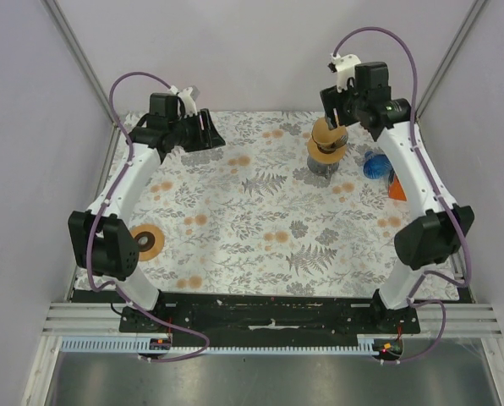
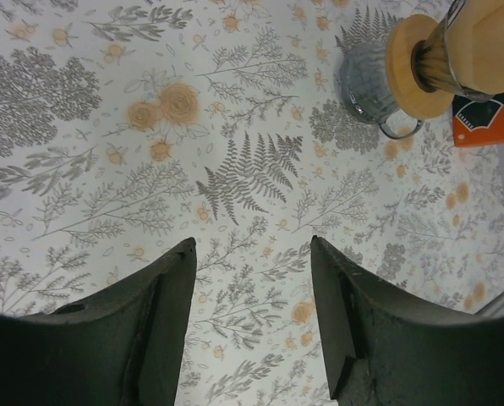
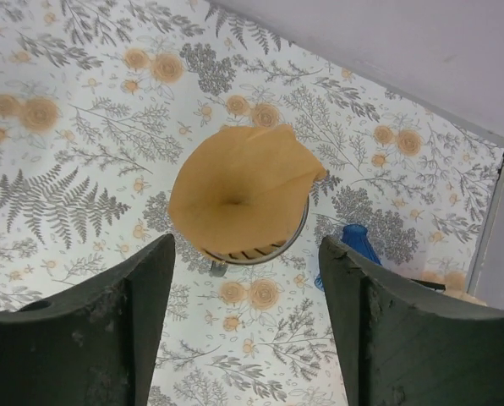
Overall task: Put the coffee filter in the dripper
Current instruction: Move the coffee server to the center of the board.
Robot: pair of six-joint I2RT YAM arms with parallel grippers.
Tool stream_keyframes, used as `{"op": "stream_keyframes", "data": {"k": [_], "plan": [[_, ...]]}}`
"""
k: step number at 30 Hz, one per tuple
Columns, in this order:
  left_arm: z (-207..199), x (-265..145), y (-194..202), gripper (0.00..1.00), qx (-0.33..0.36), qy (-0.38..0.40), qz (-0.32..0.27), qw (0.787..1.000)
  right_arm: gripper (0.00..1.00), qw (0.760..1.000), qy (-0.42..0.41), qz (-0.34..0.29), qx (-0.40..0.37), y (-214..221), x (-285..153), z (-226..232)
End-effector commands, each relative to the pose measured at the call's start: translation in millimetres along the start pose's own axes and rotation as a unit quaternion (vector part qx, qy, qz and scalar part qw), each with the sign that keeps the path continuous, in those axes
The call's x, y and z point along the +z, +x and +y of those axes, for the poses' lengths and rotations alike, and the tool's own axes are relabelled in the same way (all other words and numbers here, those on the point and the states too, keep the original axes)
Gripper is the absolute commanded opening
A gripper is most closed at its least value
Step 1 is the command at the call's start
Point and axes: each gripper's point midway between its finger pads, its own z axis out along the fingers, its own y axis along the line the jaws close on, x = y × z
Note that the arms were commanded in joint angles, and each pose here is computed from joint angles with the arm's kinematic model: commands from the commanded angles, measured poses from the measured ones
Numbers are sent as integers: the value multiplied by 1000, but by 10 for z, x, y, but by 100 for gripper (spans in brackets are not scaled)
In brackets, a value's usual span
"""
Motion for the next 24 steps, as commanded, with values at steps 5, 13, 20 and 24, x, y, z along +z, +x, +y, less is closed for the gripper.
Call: {"op": "stream_keyframes", "data": {"k": [5, 13, 20, 24], "plan": [[325, -186, -412, 77, 94, -80, -54, 991, 81, 988, 35, -135, 61, -218, -808, -285], [1251, -356, -1239, 88, 36, -230, -171, 957, 98, 982, 52, -159, 91, -8, -1094, -330], [2107, 2, -1627, 91, -51, -305, -184, 933, 98, 982, 61, -153, 94, 135, -1129, -329], [2497, 169, -1627, 92, -55, -342, -189, 919, 98, 983, 57, -147, 94, 208, -1109, -297]]}}
